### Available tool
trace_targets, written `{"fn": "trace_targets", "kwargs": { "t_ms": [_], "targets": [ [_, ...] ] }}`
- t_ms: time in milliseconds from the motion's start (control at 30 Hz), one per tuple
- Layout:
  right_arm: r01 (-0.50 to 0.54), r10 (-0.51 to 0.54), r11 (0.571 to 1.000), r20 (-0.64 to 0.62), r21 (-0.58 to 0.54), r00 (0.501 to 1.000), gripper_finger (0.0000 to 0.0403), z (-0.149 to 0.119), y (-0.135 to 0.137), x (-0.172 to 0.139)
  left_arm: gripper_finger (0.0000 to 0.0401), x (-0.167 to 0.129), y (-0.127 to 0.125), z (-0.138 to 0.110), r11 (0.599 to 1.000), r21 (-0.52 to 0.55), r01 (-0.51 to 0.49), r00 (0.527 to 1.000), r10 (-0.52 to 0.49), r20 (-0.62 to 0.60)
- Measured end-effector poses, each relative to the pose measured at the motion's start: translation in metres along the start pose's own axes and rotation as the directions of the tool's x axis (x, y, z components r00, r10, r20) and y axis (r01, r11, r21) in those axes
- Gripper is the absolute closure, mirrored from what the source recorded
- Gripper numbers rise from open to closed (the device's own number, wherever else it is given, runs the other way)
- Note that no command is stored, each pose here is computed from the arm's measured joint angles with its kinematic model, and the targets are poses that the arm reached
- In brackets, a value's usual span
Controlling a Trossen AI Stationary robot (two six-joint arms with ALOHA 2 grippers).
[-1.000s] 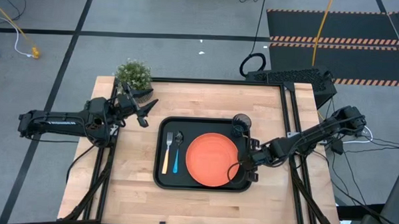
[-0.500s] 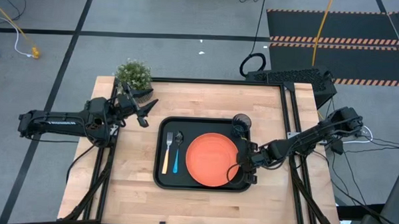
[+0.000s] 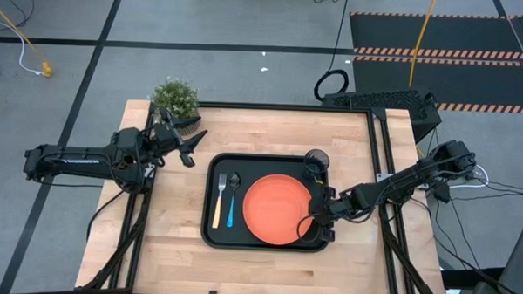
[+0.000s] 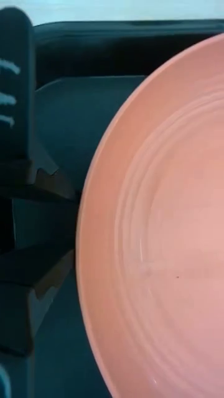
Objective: Pick and place plate/cup/fork/spoon on tray
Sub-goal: Adjust the orange plate, then return to Home Position
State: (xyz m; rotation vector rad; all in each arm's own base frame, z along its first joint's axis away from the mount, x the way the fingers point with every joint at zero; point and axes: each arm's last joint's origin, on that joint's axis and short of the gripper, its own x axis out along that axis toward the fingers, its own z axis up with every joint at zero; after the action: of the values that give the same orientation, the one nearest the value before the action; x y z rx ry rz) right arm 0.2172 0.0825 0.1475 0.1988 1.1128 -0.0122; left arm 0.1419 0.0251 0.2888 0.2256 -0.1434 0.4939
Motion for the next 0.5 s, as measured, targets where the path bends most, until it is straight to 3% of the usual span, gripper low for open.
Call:
{"fn": "trace_targets", "kwargs": {
  "t_ms": [267, 500],
  "targets": [
    [-0.004, 0.005, 1.0, 0.066, -0.009, 0.998, 0.0307, 0.0055, 0.002, -0.0002, 0.0185, 0.0, 0.0, 0.0, 1.0, 0.002, 0.0, 1.0, 0.0, 0.0],
    [0.013, -0.013, 1.0, 0.028, -0.013, 1.0, 0.0307, 0.002, 0.0002, 0.0, 0.0185, 0.0001, 0.0, -0.0001, 1.0, 0.002, 0.0, 1.0, 0.0, 0.0]
  ]
}}
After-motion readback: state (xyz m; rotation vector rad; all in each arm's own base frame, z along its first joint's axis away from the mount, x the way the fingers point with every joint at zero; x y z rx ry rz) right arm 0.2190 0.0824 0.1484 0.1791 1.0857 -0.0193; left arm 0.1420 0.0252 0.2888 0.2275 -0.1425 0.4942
